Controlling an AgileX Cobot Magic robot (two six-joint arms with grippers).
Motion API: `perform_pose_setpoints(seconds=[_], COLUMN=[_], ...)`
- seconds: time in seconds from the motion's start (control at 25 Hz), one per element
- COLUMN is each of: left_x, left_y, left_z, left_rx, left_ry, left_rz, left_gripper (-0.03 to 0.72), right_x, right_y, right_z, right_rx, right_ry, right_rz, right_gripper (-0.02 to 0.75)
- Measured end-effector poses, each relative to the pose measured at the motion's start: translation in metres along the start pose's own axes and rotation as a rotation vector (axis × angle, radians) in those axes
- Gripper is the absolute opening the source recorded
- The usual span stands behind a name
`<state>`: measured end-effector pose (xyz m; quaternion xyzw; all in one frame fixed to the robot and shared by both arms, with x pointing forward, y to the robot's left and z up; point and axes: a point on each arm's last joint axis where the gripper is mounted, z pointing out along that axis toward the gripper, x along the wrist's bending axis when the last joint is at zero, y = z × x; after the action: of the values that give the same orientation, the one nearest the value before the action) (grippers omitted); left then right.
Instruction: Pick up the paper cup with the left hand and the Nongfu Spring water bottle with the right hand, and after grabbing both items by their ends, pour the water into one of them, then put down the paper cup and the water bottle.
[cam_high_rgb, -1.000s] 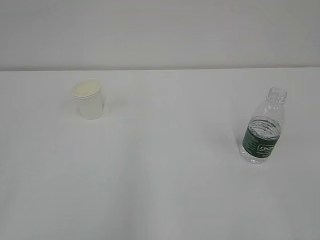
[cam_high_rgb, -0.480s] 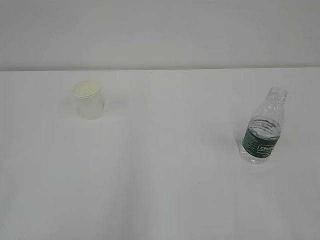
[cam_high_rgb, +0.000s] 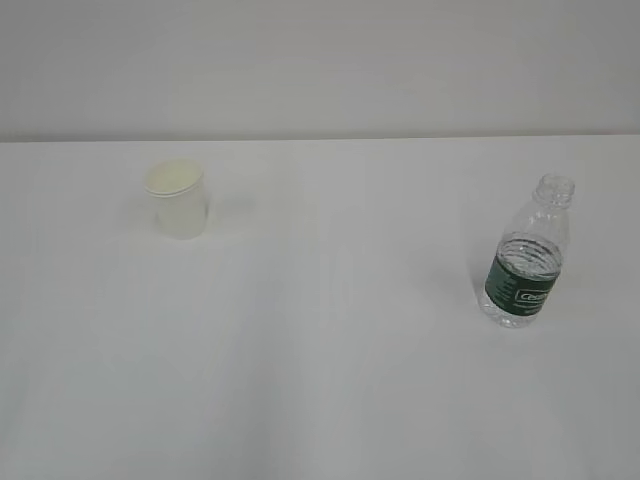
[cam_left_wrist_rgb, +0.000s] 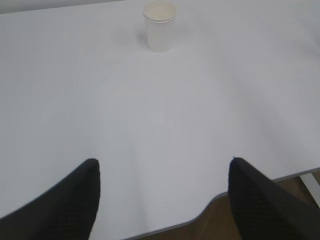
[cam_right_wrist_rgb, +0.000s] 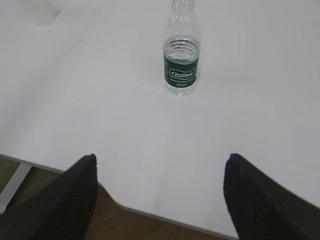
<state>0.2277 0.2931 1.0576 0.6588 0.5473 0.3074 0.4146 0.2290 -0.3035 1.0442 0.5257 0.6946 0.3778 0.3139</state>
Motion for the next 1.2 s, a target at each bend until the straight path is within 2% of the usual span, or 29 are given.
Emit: perform_pose_setpoints(seconds=[0.6, 0.92, 1.2], left_x=[-0.002, 0.0, 0.003], left_y=[0.01, 0.028, 0.048], left_z=[-0.003, 0.018, 0.038], left_rx=[-0.015, 0.024, -0.01], left_ry=[-0.021, -0.017, -0.007], left_rz=[-0.011, -0.029, -0.045], left_gripper=[0.568, 0.568, 0.568], right_x=[0.002, 0.003, 0.003], right_y=[0.014, 0.032, 0.046], right_z=[-0.006, 0.009, 0.02], right_rx=[-0.056, -0.042, -0.067], right_ry=[0.024, 0.038, 0.038], right_rz=[0.016, 0.025, 0.028], right_gripper=[0.587, 0.588, 0.588])
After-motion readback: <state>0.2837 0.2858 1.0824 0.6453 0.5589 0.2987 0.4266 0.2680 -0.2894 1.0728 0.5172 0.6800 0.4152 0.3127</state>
